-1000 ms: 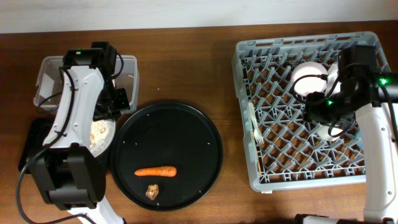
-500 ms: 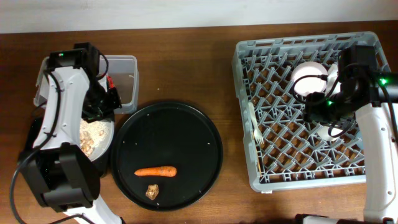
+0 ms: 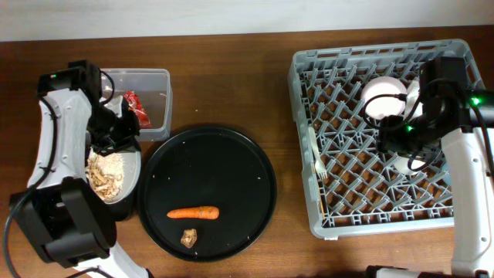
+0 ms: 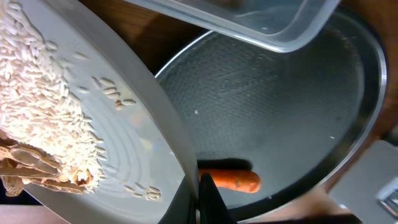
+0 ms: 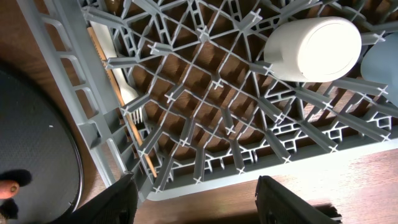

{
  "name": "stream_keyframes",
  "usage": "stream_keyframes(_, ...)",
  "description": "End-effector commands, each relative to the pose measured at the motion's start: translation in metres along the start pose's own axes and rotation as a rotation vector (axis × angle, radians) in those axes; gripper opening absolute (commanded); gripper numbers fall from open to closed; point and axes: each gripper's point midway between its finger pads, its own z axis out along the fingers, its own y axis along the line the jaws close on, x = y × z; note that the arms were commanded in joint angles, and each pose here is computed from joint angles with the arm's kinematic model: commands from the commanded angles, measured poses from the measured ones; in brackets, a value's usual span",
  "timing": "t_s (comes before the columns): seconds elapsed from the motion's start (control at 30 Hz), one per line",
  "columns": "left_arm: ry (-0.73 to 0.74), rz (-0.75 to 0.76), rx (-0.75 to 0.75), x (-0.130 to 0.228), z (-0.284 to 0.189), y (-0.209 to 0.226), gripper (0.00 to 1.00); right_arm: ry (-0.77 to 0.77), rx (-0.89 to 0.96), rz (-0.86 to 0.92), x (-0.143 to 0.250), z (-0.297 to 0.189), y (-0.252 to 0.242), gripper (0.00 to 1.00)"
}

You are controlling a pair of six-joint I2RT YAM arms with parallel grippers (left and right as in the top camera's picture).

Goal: Sort waste into correct bins and load items into the dishwasher rack
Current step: 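Carry the plate left and tip the rice onto the black tray, then hold the plate tilted over the black tray to empty it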

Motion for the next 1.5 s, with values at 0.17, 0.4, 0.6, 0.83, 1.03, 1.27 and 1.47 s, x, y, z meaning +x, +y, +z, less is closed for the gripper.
stream_keyframes(0.17, -0.037, 0.041, 0.165, 0.002, -0.018, -0.01, 0.0, -0.014, 0.012, 0.001, -0.001, -0.003, -0.003, 0.64)
stream_keyframes(0.4, -0.04, 0.048, 0.267, 0.004, -0.026, -0.01, 0.0, -0.014, 0.019, 0.001, -0.002, -0.003, -0.004, 0.64)
stream_keyframes(0.6, -0.041, 0.046, 0.329, 0.007, -0.033, -0.004, 0.0, -0.015, 0.02, 0.001, -0.002, -0.003, -0.004, 0.64)
stream_keyframes(0.83, -0.058, 0.039, 0.403, 0.009, -0.042, 0.004, 0.0, -0.014, 0.02, 0.001, -0.001, -0.003, -0.004, 0.64)
stream_keyframes(1.03, -0.087, 0.042, 0.515, 0.011, -0.056, 0.008, 0.0, -0.015, 0.026, 0.002, -0.002, -0.003, -0.005, 0.64)
stream_keyframes(1.27, -0.137, 0.07, 0.654, 0.015, -0.075, 0.005, 0.0, -0.015, 0.026, 0.001, -0.002, -0.003, -0.005, 0.64)
stream_keyframes(1.47, -0.16, 0.05, 0.68, 0.015, -0.08, 0.013, 0.0, -0.013, 0.027, 0.001, -0.001, -0.003, -0.005, 0.64)
